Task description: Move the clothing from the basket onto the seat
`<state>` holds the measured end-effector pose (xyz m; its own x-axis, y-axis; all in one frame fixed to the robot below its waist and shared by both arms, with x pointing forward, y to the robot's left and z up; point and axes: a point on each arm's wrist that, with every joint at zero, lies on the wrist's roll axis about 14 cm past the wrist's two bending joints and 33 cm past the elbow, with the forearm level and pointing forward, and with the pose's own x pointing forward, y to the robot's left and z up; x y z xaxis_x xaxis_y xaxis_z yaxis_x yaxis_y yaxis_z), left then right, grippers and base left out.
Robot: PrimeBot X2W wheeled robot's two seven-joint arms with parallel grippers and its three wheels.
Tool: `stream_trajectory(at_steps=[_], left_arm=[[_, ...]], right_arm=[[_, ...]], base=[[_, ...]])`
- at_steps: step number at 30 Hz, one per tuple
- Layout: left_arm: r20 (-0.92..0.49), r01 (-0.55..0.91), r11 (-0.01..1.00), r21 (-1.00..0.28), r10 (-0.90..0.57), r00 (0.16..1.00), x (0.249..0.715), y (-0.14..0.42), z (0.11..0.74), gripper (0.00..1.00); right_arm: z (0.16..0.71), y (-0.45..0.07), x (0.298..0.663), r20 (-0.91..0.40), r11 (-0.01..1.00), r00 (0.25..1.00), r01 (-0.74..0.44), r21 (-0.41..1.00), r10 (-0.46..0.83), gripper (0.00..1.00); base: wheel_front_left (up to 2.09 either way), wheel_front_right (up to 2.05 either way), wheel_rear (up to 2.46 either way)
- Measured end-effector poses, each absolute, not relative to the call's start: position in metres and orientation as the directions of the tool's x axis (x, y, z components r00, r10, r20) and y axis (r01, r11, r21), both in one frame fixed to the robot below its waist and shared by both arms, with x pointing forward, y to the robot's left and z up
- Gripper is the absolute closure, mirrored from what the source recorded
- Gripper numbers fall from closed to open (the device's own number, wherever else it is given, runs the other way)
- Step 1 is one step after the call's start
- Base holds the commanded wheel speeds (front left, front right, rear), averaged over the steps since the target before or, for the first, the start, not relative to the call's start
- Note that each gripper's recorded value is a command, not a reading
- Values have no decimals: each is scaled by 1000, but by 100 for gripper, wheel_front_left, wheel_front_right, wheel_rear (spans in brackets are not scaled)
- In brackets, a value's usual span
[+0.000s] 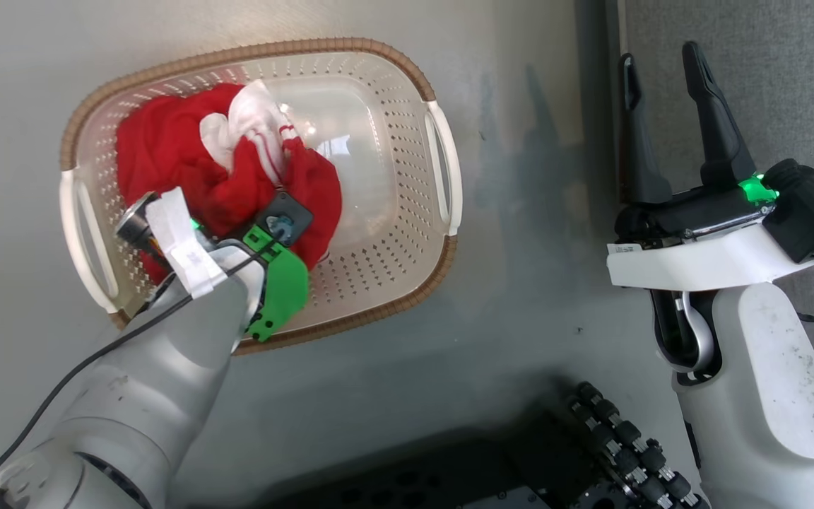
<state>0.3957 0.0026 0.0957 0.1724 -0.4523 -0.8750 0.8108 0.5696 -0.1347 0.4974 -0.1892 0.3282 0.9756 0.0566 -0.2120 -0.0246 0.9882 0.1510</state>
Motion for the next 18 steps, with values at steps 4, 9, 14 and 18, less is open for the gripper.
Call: stream_trajectory(at_steps=[4, 9, 14, 18], left_arm=[[-821, 829, 550, -100, -516, 243, 410, -9, 119, 100], [-749, 837, 544, -53, -576, 327, 427, -14, 153, 100], [-680, 814, 579, -44, -614, 401, 438, -14, 189, 100], [-595, 784, 620, -40, -645, 480, 450, -19, 229, 100]], right_arm=[[339, -188, 498, -190, 989, 980, -28, 148, 57, 0], [353, -186, 494, -172, 989, 983, -32, 145, 57, 0], [368, -182, 490, -153, 989, 986, -44, 142, 66, 0], [382, -175, 485, -134, 988, 988, -62, 139, 81, 0]], base=[[0, 0, 0], [0, 0, 0], [0, 0, 0], [0, 0, 0]])
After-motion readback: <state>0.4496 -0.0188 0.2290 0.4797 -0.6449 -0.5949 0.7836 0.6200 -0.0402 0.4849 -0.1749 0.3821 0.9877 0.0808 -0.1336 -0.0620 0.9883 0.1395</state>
